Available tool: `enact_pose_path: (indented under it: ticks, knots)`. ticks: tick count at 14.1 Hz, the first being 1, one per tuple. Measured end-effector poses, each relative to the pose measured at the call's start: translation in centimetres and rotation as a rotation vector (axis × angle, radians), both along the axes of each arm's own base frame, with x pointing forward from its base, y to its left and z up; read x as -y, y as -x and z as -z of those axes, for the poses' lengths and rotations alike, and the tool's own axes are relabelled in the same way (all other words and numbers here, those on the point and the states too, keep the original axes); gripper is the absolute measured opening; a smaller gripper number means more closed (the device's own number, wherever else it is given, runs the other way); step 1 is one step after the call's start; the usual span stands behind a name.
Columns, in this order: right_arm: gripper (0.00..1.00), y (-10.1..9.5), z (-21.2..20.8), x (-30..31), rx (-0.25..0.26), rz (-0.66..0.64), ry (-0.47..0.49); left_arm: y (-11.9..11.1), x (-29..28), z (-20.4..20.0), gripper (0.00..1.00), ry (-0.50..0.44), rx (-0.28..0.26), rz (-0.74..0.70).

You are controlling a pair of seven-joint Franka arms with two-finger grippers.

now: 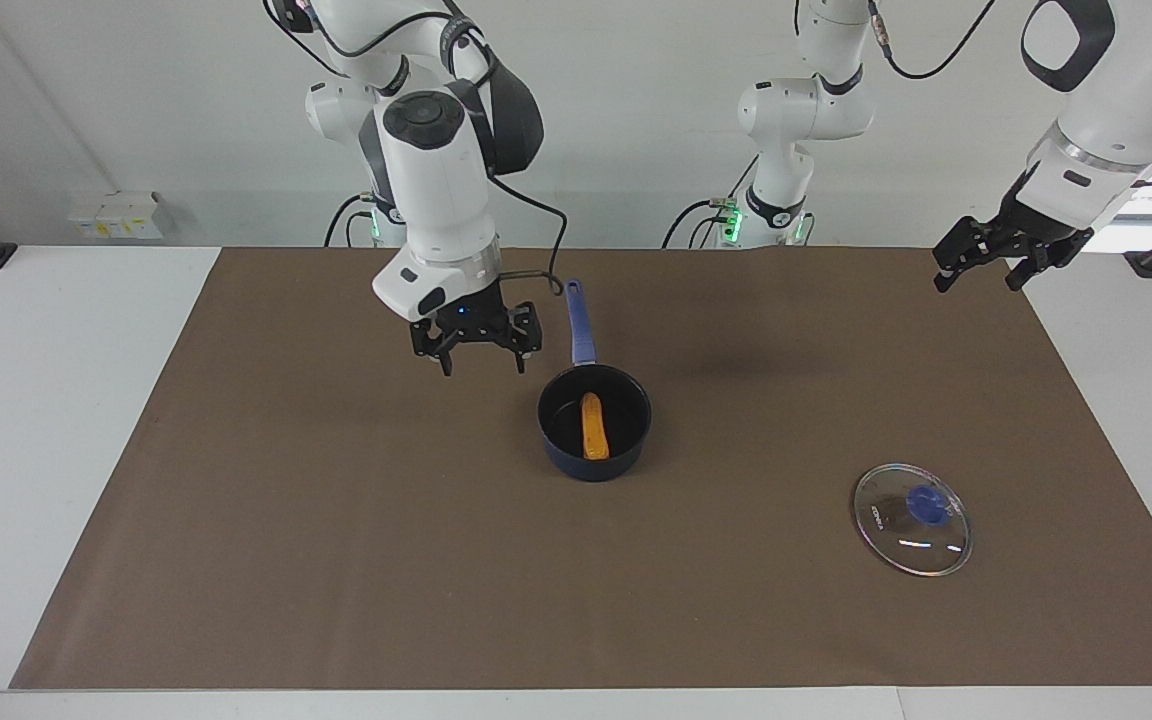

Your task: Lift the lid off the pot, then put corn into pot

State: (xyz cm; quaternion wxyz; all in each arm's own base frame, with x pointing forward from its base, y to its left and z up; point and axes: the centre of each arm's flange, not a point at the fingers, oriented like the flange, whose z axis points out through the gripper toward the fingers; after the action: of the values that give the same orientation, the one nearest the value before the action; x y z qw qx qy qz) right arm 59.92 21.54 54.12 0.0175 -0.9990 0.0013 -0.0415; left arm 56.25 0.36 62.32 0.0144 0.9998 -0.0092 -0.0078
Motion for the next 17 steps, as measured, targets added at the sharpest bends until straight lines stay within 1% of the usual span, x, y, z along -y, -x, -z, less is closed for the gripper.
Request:
enact_pose_path:
  ticks: [4,8,14,17]
  knots:
    - [1.00,2.1,-5.0,4.8,-0.016,-0.024,0.025,0.0,0.0,0.0,1.00,0.000,0.000,0.000]
    - [1.00,4.4,-9.2,9.5,-0.015,-0.032,0.040,0.0,0.0,0.0,1.00,0.000,0.000,0.000]
    - [1.00,7.3,-13.1,12.3,-0.024,0.011,0.047,0.0,0.0,0.0,1.00,0.000,0.000,0.000]
    - [1.00,8.2,-14.8,14.2,-0.030,0.019,0.047,0.0,0.0,0.0,1.00,0.000,0.000,0.000]
